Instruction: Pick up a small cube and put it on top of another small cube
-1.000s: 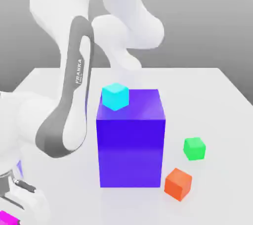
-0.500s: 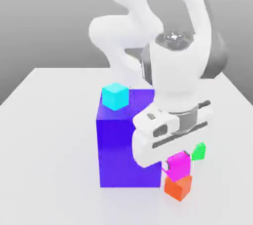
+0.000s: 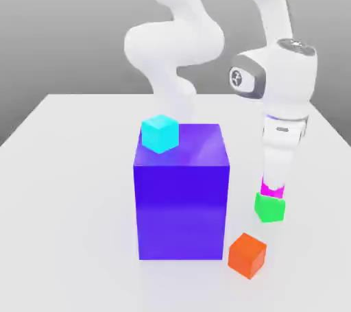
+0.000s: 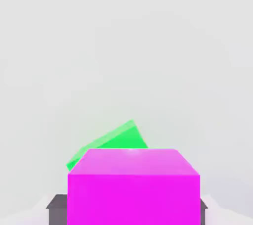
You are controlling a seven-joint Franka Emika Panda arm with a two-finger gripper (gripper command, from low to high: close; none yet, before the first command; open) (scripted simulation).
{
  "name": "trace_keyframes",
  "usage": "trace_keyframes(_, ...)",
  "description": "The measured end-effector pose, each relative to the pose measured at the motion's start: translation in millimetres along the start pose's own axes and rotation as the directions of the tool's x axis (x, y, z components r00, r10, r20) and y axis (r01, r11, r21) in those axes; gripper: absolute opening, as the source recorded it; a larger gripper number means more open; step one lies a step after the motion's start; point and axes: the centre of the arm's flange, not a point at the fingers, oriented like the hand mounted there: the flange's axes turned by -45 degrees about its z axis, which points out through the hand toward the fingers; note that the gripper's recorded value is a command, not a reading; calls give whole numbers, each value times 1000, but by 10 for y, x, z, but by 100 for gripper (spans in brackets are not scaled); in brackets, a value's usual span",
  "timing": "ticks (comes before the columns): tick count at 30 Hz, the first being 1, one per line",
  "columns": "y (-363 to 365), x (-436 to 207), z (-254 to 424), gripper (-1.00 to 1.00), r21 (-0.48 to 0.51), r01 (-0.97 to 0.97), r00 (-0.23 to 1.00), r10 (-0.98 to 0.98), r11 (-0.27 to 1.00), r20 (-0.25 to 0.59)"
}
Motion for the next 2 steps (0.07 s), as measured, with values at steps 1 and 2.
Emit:
trace_keyframes(1,36,-21,0,100,0,-13,1000,13,1000,0)
trace_keyframes(2,73,-42,0,100,0,-26,1000,26,1000,0)
